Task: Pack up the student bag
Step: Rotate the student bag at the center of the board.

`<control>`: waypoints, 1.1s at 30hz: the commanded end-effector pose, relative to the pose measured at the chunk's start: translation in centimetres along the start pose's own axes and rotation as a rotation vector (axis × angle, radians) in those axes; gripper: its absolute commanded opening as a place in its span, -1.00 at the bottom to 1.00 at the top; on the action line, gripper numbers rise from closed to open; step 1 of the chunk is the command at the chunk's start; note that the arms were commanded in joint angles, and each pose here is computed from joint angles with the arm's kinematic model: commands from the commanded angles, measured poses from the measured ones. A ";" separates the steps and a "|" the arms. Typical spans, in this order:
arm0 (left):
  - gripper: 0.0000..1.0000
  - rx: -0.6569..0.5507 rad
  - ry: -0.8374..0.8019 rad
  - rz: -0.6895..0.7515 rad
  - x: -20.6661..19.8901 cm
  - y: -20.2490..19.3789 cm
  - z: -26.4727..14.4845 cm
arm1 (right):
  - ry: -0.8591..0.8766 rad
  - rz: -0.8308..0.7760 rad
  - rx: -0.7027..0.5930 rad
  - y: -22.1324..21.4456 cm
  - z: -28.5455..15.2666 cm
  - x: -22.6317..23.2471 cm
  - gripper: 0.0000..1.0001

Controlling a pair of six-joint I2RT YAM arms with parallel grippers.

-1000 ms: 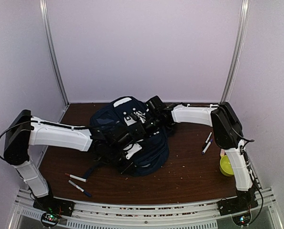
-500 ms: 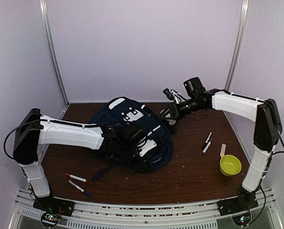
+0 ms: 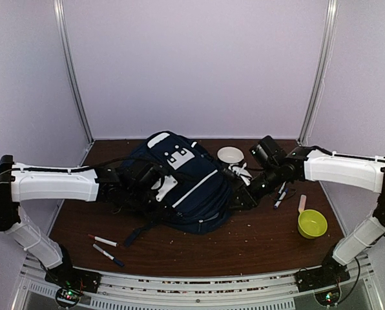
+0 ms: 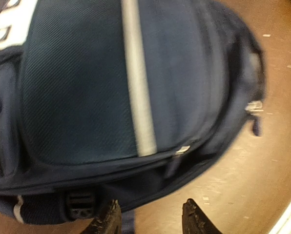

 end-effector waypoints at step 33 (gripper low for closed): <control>-0.14 -0.171 0.117 -0.244 2.4 -0.7 0.4 | -0.134 0.301 0.156 -0.3 13.2 0.5 -0.19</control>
Point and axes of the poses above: each gripper's point midway between its finger pads, its own z axis out along the fingers, its own x axis along the line the jaws close on, y = z × x, the point moved 1 cm from there along -z, back along the fingers, and after that the axes turned 12 degrees about z, right-handed, at the moved point
